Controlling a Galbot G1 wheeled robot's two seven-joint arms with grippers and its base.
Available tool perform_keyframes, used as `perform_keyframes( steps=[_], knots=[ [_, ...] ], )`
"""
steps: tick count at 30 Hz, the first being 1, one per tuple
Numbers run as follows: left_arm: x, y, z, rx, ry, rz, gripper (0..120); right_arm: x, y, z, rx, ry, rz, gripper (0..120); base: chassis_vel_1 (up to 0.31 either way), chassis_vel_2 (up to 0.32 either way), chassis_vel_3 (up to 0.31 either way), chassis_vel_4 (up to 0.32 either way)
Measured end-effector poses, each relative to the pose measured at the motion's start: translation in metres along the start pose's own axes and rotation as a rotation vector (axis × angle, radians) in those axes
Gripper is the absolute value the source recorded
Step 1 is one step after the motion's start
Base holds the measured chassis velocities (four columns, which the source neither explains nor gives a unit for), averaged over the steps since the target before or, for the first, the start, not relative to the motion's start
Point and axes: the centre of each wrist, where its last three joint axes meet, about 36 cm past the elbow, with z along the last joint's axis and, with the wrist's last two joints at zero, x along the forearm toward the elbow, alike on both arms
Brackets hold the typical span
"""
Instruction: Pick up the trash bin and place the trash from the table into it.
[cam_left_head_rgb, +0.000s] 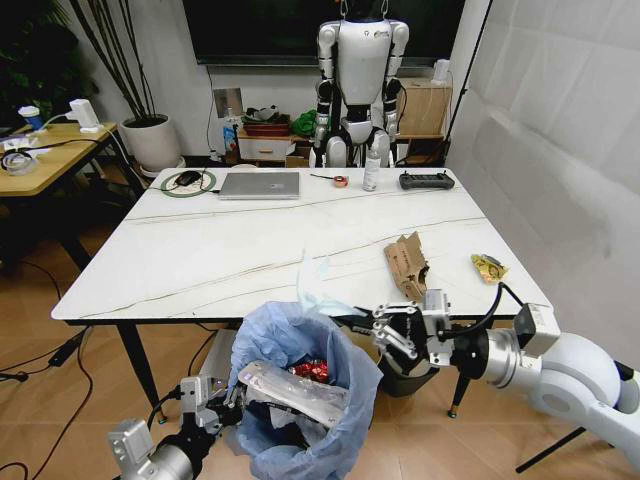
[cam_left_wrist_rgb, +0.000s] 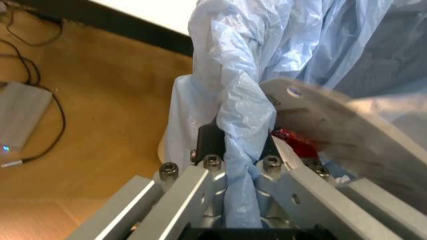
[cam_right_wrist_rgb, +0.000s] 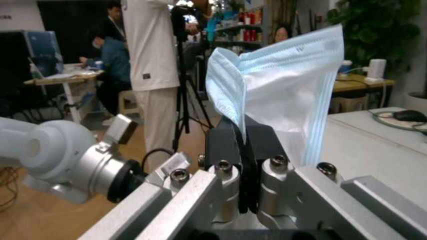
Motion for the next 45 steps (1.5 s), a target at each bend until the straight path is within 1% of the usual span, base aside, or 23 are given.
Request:
perform_keyframes(
  steps=[3, 7, 9, 15, 22, 32, 34, 35, 36, 38, 39, 40, 42, 44, 45],
  knots=[
    [-0.004, 0.003, -0.001, 0.003, 0.02, 0.008, 0, -0.005, 0.001, 0.011, -0.038, -0.005, -0.025, 0, 0.0, 0.0, 0.0, 0.0],
    [-0.009, 0.003, -0.005, 0.008, 0.027, 0.016, 0, -0.006, -0.001, 0.02, -0.052, 0.004, -0.025, 0, 0.0, 0.0, 0.0, 0.0],
    [-0.015, 0.004, -0.01, 0.008, 0.023, 0.022, 0, -0.008, -0.005, 0.029, -0.062, 0.01, -0.02, 0, 0.0, 0.0, 0.0, 0.0],
    [-0.021, 0.005, -0.016, 0.008, 0.018, 0.028, 0, -0.008, -0.015, 0.044, -0.073, 0.026, 0.002, 0, 0.0, 0.0, 0.0, 0.0],
    [-0.023, 0.005, -0.02, 0.022, 0.013, 0.027, 0, -0.008, -0.017, 0.057, -0.088, 0.038, 0.019, 0, 0.0, 0.0, 0.0, 0.0],
    [-0.02, 0.004, -0.02, 0.025, 0.012, 0.022, 0, -0.009, -0.019, 0.064, -0.076, 0.045, 0.017, 0, 0.0, 0.0, 0.0, 0.0],
    [-0.018, 0.003, -0.02, 0.026, 0.014, 0.015, 0, -0.007, -0.019, 0.066, -0.068, 0.048, 0.01, 7, 0.0, 0.0, 0.0, 0.0],
    [-0.017, 0.002, -0.019, 0.028, 0.016, 0.011, 0, -0.006, -0.02, 0.066, -0.066, 0.051, 0.01, 15, 0.0, 0.0, 0.0, 0.0],
    [-0.016, 0.001, -0.019, 0.028, 0.017, 0.01, 0, -0.005, -0.02, 0.066, -0.065, 0.052, 0.01, 17, 0.0, 0.0, 0.0, 0.0],
    [-0.015, 0.001, -0.019, 0.028, 0.018, 0.006, 0, -0.003, -0.02, 0.067, -0.063, 0.055, 0.008, 25, 0.0, 0.0, 0.0, 0.0],
    [-0.015, 0.001, -0.019, 0.028, 0.018, 0.006, 0, -0.003, -0.02, 0.067, -0.063, 0.055, 0.008, 25, 0.0, 0.0, 0.0, 0.0],
    [-0.014, 0.001, -0.019, 0.027, 0.018, 0.004, 0, -0.003, -0.02, 0.067, -0.062, 0.056, 0.007, 29, 0.0, 0.0, 0.0, 0.0],
    [-0.013, 0.001, -0.019, 0.025, 0.017, -0.002, 0, -0.001, -0.02, 0.066, -0.06, 0.056, 0.007, 41, 0.0, 0.0, 0.0, 0.0],
    [-0.013, 0.0, -0.019, 0.026, 0.016, -0.002, 0, -0.001, -0.02, 0.065, -0.059, 0.056, 0.007, 43, 0.0, 0.0, 0.0, 0.0],
    [-0.012, 0.0, -0.019, 0.027, 0.015, -0.003, 0, -0.001, -0.02, 0.065, -0.057, 0.055, 0.006, 49, 0.0, 0.0, 0.0, 0.0]
  ],
)
